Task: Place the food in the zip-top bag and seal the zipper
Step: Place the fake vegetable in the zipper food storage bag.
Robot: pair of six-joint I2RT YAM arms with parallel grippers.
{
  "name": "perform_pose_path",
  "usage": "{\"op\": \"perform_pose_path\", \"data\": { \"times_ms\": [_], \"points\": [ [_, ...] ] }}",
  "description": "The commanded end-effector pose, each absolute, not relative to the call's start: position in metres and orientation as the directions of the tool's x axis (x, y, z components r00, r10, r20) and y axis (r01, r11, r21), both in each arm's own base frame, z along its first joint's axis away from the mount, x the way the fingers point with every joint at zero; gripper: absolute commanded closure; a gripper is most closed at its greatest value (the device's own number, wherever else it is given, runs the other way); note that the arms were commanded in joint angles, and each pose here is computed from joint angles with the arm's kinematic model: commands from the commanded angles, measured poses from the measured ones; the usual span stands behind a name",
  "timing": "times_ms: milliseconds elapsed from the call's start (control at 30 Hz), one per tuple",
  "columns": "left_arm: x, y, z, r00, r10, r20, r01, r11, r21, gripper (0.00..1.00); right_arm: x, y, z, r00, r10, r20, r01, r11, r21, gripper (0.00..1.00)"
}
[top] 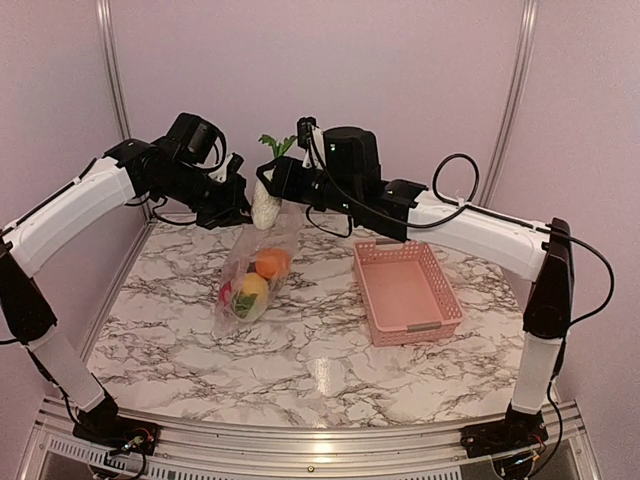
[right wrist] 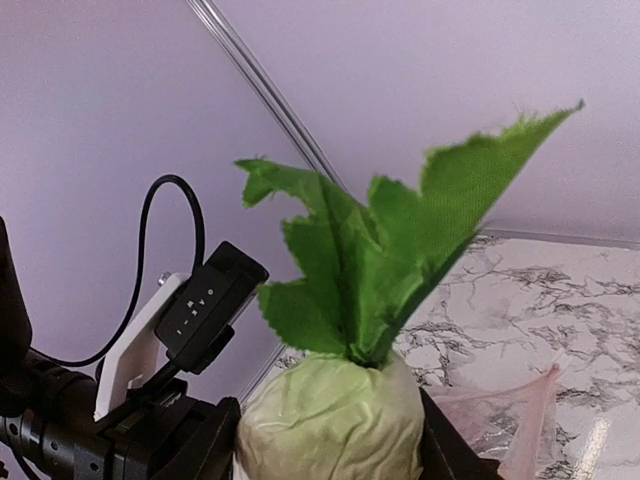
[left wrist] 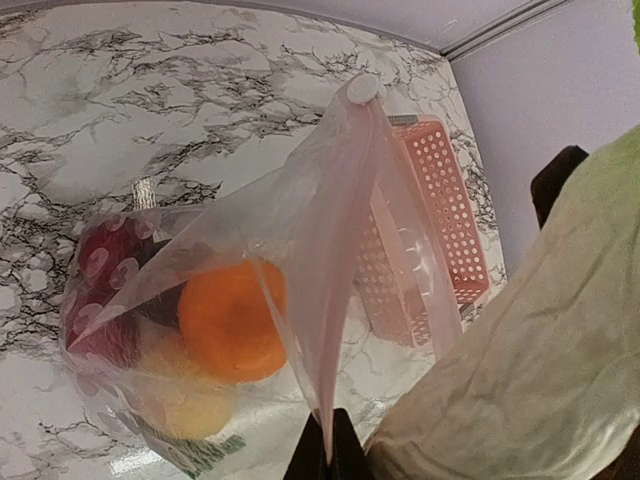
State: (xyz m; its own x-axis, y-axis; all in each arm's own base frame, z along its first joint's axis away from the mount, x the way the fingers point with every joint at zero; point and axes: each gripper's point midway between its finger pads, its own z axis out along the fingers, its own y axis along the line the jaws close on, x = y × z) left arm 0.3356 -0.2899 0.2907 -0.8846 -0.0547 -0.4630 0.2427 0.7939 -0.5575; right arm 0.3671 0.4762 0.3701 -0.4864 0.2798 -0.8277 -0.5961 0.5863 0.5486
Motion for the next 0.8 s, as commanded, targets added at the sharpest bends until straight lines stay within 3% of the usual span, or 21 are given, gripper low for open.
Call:
{"op": "perform_pose_path", "data": {
  "times_ms": [0, 267, 533, 600, 767],
  "points": [
    [0.335, -0.285, 0.318, -0.856, -0.088, -0.509, 0.264, 0.772, -0.578, 1.0, 0.357, 0.483, 0.376, -0.509, 0.271, -0.817, -0.596, 0.574, 0.562, 0.46],
    [0.34, -0.281, 0.317, -0.85, -0.103, -0.516, 0.253, 0.781, -0.572, 1.0, 0.353, 0.477, 0.376, -0.542, 0.247, -0.803, -0.58, 0.582, 0.57, 0.13],
    [0.345, -0.278, 0.313, -0.85, -0.104, -0.516, 0.248, 0.786, -0.567, 1.0, 0.355, 0.445, 0.412, -0.465, 0.249, -0.849, -0.615, 0.599, 0.513, 0.1],
    [0.345, -0.278, 0.313, -0.851, -0.1, -0.515, 0.252, 0.783, -0.569, 1.0, 0.359, 0.426, 0.42, -0.423, 0.238, -0.874, -0.6, 0.649, 0.467, 0.02],
    [0.345, -0.28, 0.314, -0.836, -0.073, -0.544, 0.295, 0.776, -0.558, 1.0, 0.377, 0.379, 0.396, -0.399, 0.182, -0.899, -0.515, 0.766, 0.384, 0.01]
  ]
}}
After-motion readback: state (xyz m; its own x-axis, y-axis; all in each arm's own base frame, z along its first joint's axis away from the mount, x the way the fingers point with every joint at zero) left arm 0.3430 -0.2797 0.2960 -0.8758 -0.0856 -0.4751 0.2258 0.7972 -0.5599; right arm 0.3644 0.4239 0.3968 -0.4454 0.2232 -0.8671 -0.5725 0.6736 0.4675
